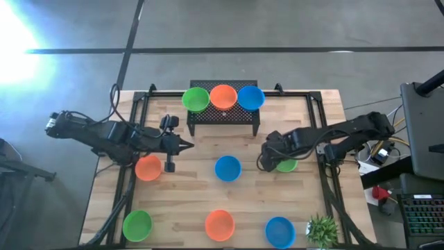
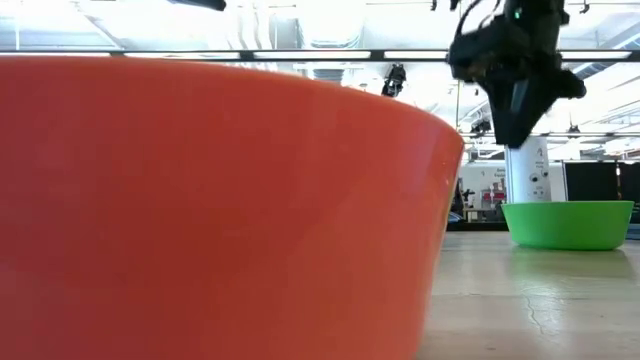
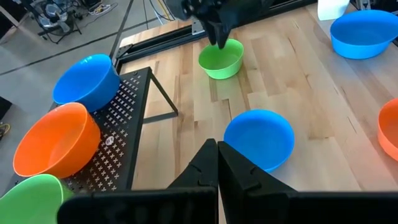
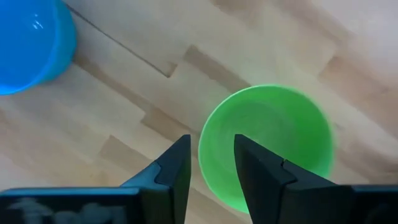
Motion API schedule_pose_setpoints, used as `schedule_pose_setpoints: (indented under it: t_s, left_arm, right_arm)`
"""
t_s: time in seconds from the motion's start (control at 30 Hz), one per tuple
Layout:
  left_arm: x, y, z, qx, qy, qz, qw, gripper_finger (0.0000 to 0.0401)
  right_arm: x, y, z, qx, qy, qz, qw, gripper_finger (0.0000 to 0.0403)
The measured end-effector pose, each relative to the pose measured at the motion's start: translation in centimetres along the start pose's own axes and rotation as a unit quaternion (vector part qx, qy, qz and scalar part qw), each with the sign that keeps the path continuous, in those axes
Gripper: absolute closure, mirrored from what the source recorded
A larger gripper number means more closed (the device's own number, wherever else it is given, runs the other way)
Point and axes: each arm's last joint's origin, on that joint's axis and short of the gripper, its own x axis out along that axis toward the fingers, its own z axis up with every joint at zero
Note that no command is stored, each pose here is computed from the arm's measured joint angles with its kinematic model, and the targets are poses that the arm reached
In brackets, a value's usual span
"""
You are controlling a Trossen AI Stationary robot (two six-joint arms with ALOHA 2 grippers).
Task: Pick & Place Mini bowls
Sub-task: Stack the top green bowl on the green bowl on the shelf
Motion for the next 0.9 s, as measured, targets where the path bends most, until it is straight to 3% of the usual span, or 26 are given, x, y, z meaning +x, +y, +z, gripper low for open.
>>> schedule_pose_setpoints:
  t_s: [0.3,0.9]
  left_arm:
    - [0.0,0.0,0.0,0.002,0.001,0.0,1.0,0.0401]
    - [0.0,0.0,0.0,0.002,0.001,0.0,1.0,0.0401]
  right_arm:
    - [3.3,-0.4,-0.9,0.02,0.01,0.028,0.999,0.0297]
    - [6.4,-1.3,-2.0,0.036,0.019,0.041,0.998,0.0303]
